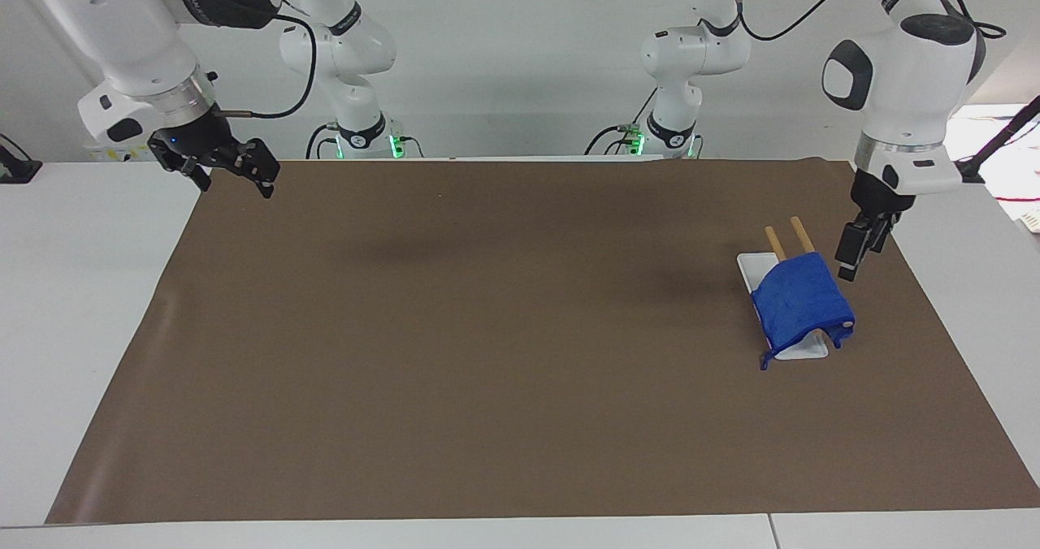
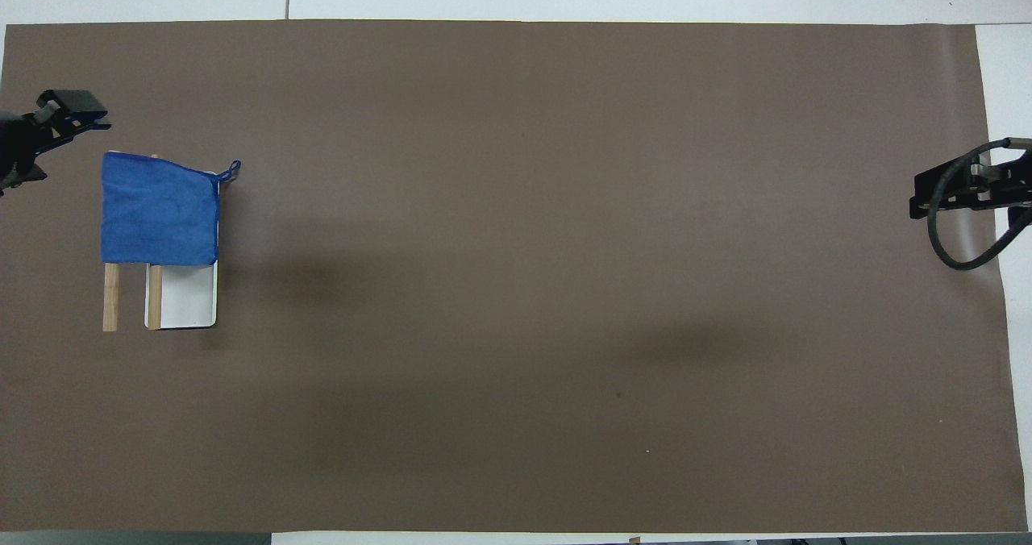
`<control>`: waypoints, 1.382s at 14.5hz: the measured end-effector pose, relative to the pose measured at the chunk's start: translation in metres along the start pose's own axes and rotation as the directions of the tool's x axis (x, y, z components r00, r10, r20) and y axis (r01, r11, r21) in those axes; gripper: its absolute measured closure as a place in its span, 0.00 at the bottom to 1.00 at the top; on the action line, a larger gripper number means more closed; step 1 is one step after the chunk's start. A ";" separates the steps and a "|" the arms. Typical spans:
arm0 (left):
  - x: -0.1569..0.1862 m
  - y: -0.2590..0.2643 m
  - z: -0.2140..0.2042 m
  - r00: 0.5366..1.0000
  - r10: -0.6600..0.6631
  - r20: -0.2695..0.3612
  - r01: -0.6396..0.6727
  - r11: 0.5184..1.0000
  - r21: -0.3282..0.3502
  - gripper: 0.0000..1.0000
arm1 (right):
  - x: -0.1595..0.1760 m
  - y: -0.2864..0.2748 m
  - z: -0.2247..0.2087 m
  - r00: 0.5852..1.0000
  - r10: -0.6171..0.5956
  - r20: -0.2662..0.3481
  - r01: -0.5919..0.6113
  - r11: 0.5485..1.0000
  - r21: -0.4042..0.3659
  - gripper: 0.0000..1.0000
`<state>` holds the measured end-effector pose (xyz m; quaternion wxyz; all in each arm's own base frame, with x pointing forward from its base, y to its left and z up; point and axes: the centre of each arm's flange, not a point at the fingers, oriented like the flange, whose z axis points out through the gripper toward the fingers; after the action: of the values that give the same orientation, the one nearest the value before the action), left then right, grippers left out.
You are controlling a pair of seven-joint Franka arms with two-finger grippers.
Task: Right arm passes towel to left arm to hang
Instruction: 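Open the left gripper and withdraw it from the hung towel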
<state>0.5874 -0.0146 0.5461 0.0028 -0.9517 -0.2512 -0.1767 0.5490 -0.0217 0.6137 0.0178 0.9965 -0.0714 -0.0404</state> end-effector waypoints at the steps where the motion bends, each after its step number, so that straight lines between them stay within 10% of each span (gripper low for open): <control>1: -0.005 0.016 -0.005 0.999 0.045 0.023 -0.045 0.999 -0.010 0.00 | 0.000 0.000 0.000 1.000 0.000 0.000 0.000 1.000 0.000 0.00; 9: 0.006 0.019 -0.068 0.923 0.305 0.232 -0.300 0.952 -0.060 0.00 | 0.000 0.000 0.000 1.000 0.000 0.000 0.000 1.000 0.000 0.00; 20: -0.010 -0.037 -0.046 0.807 0.456 0.375 -0.454 0.885 -0.101 0.00 | 0.000 0.000 0.000 1.000 0.000 0.000 0.000 1.000 0.000 0.00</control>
<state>0.5458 0.0087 0.5827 -0.0077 -0.9997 -0.0109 0.0204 0.5487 -0.0218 0.6139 0.0178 0.9965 -0.0715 -0.0402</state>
